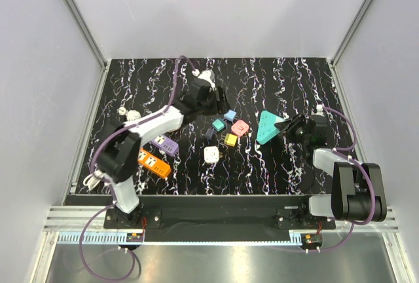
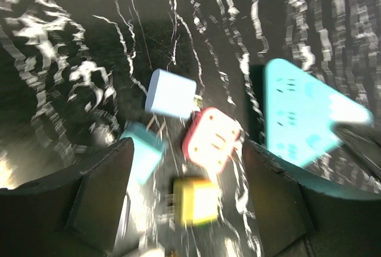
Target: Pull the plug off the socket
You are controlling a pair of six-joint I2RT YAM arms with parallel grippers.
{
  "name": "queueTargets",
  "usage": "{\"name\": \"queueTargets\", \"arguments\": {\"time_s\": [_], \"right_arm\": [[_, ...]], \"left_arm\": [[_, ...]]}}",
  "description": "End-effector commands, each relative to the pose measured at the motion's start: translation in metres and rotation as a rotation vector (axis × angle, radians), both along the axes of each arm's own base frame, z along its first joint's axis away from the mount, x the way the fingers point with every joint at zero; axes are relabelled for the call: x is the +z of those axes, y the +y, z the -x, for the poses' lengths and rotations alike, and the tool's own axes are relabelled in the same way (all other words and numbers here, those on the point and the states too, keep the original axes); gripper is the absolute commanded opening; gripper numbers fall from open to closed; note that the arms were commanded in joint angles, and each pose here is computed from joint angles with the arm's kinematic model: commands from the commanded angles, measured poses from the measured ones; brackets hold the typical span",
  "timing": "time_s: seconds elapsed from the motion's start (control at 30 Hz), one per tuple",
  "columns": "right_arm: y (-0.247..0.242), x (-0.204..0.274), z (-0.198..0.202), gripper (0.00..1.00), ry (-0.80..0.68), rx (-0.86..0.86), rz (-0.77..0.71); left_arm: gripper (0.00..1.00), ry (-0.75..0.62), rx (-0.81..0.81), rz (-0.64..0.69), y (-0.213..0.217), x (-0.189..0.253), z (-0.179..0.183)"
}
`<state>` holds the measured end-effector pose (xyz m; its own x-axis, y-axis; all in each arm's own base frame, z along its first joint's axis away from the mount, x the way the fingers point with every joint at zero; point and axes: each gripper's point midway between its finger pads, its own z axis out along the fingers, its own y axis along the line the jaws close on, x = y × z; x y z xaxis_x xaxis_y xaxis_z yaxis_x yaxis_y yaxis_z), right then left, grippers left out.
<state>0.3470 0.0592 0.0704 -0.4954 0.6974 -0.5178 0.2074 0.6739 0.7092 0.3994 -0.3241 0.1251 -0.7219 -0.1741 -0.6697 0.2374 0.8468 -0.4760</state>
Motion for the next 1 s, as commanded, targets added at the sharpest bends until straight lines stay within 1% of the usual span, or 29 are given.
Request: {"name": "queueTargets", "arguments": {"time_s": [0.0,0.03,0.07,0.1,0.17,0.2,0.4,0.53,0.57,0.6,0.67,0.7,0.73,0.83,0.87,0.93,0.97], "right_arm": [[-0.012,-0.023,0.009,0.00,0.076,-0.027,0.078],[-0.012,-0.023,0.008,0.00,0.076,-0.027,0.079],[-0.012,-0.023,0.008,0.00,0.078,-0.027,0.078],[-0.012,-0.024,0.008,0.00,0.081,-0.025,0.077],[-0.012,-0.024,0.008,0.00,0.082,-0.026,0.079],[-0.012,-0.024,0.008,0.00,0.082,-0.024,0.079],[-0.010,-0.023,0.007,0.00,0.075,-0.011,0.075],[-0.006,-0.021,0.007,0.01,0.066,0.014,0.069],[-0.006,-0.021,0.006,0.02,0.065,0.017,0.068],[-0.005,-0.021,0.006,0.03,0.066,0.023,0.066],[-0.003,-0.021,0.005,0.14,0.069,0.040,0.064],[-0.002,-0.021,0.005,0.19,0.070,0.047,0.063],[-0.001,-0.020,0.003,0.31,0.066,0.057,0.061],[0.001,-0.021,0.002,0.50,0.079,0.068,0.060],[0.001,-0.021,0.001,0.61,0.085,0.071,0.061],[-0.003,-0.018,-0.003,0.73,0.092,0.066,0.087],[-0.005,-0.020,0.002,0.82,0.124,0.064,0.096]], "left_arm": [[0.79,-0.171,0.046,0.052,0.025,0.066,0.009],[0.79,-0.216,0.049,0.080,0.032,0.090,0.019],[0.79,-0.229,0.052,0.087,0.038,0.096,0.026],[0.79,-0.247,0.059,0.096,0.050,0.104,0.040],[0.81,-0.264,0.068,0.095,0.064,0.109,0.055],[0.83,-0.275,0.084,0.091,0.078,0.111,0.069],[0.86,-0.264,0.114,0.058,0.124,0.100,0.121],[0.89,-0.248,0.136,0.103,0.141,0.089,0.148],[0.89,-0.233,0.136,0.104,0.144,0.079,0.154],[0.89,-0.246,0.126,0.135,0.145,0.084,0.161],[0.89,-0.225,0.128,0.155,0.147,0.074,0.169],[0.90,-0.227,0.122,0.184,0.146,0.076,0.173],[0.90,-0.227,0.117,0.195,0.146,0.076,0.176],[0.90,-0.218,0.101,0.211,0.145,0.071,0.181],[0.90,-0.215,0.096,0.214,0.144,0.069,0.183],[0.90,-0.221,0.086,0.234,0.143,0.071,0.186],[0.90,-0.224,0.084,0.245,0.142,0.071,0.187]]}}
